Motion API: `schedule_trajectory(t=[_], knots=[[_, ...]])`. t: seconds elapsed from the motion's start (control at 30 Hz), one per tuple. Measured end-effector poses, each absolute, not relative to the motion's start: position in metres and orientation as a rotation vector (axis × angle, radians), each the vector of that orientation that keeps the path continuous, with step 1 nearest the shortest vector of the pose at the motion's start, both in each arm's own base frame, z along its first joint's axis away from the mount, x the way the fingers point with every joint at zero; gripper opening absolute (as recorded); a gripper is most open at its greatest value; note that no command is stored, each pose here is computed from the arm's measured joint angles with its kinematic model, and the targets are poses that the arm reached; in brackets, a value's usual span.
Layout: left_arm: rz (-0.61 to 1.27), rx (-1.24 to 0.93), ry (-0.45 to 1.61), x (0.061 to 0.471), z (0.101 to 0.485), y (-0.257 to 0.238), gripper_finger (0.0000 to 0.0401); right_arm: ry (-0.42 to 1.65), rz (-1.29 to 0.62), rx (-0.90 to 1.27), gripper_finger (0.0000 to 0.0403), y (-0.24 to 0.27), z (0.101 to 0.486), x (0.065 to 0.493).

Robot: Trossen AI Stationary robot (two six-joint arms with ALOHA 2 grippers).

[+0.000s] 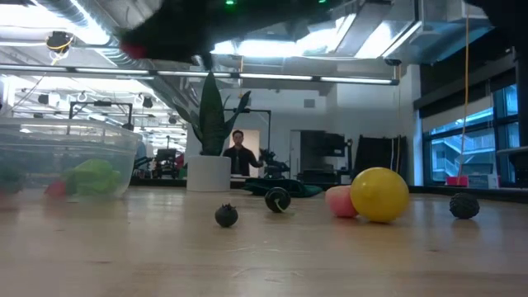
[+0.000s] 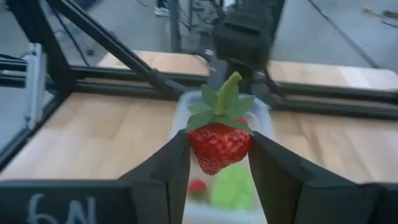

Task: Pick and placing Produce into tupperware
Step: Put the strawberry into the transparent bin

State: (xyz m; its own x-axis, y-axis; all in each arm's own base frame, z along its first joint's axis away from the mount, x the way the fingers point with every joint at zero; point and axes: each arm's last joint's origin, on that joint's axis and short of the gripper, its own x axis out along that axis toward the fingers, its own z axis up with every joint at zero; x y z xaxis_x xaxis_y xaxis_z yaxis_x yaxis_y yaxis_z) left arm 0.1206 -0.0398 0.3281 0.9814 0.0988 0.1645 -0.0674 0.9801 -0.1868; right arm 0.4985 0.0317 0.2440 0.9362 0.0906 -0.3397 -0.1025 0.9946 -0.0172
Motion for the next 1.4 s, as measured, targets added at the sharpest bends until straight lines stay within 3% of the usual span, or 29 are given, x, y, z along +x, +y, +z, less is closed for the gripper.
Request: schedule_trajectory(t=[0.47, 1.2, 1.4], knots=[[0.085, -0.179, -0.170, 0.121, 0.328, -0.040, 0.0054, 0.477, 0.147, -0.029, 0.0156, 0.037, 0.190, 0.561], [0.087, -0.166, -0.145, 0.121, 0.325, -0.040, 0.0014, 0.531, 0.110, -0.043, 0.0159, 0.035, 0.175, 0.562], [0.087, -0.166, -0.145, 0.121, 0.325, -0.040, 0.0004, 0.531, 0.117, -0.064, 0.0194, 0.035, 0.174, 0.562]])
